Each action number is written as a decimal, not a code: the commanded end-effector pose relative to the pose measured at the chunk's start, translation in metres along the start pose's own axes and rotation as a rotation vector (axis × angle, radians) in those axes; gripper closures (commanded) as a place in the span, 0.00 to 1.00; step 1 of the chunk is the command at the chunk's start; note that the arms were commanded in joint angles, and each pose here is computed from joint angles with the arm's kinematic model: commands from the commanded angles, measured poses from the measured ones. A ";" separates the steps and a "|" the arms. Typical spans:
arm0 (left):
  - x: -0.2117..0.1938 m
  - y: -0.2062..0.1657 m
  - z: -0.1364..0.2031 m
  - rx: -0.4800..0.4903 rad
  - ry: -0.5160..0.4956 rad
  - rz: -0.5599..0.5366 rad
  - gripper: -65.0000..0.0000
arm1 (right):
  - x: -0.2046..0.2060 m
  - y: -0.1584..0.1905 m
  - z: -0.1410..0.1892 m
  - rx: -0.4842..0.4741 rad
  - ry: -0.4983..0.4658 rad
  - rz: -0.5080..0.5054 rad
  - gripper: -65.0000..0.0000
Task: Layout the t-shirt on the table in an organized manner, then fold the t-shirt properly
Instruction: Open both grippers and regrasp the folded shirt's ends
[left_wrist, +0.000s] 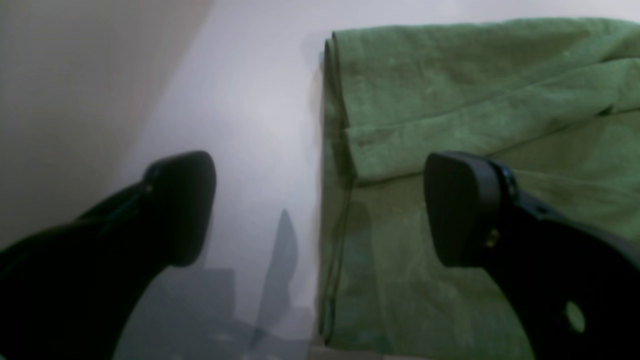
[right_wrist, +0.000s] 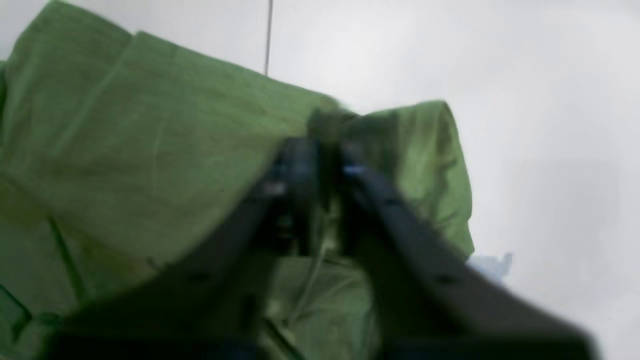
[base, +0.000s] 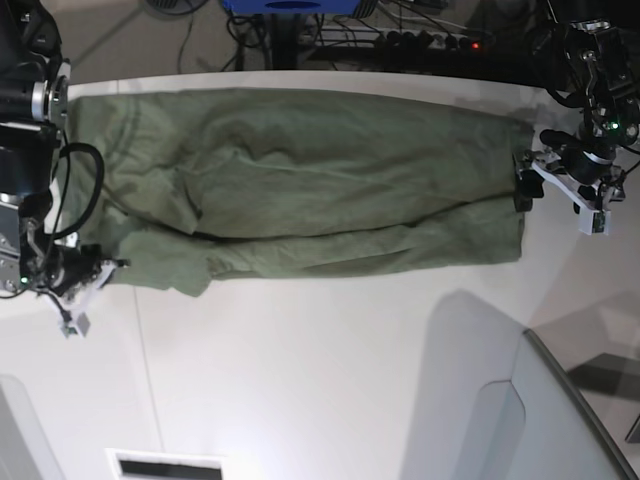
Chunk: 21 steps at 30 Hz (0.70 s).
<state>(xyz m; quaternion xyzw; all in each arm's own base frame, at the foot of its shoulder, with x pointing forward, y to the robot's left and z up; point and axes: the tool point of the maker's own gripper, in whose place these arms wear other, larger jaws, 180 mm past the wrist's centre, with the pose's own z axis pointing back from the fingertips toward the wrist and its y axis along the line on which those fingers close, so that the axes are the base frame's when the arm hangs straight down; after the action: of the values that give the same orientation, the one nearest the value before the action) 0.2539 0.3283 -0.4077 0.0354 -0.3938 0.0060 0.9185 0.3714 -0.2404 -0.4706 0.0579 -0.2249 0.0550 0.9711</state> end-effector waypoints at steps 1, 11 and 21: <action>0.016 0.007 0.003 0.011 -0.047 -0.010 0.01 | 0.023 -0.009 0.009 -0.016 -0.054 0.005 1.00; 0.016 0.007 0.002 0.011 -0.046 -0.007 0.01 | 0.026 -0.008 0.027 -0.049 -0.054 0.060 1.00; 0.017 0.007 0.002 0.011 -0.048 -0.007 0.01 | 0.012 -0.001 0.057 -0.102 0.009 0.147 1.00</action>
<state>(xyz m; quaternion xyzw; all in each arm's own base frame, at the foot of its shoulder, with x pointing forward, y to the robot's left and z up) 0.2552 0.3285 -0.4079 0.0346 -0.3944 0.0075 0.9183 0.3447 -0.2416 -0.4289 -0.0017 -0.2032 0.1158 0.9723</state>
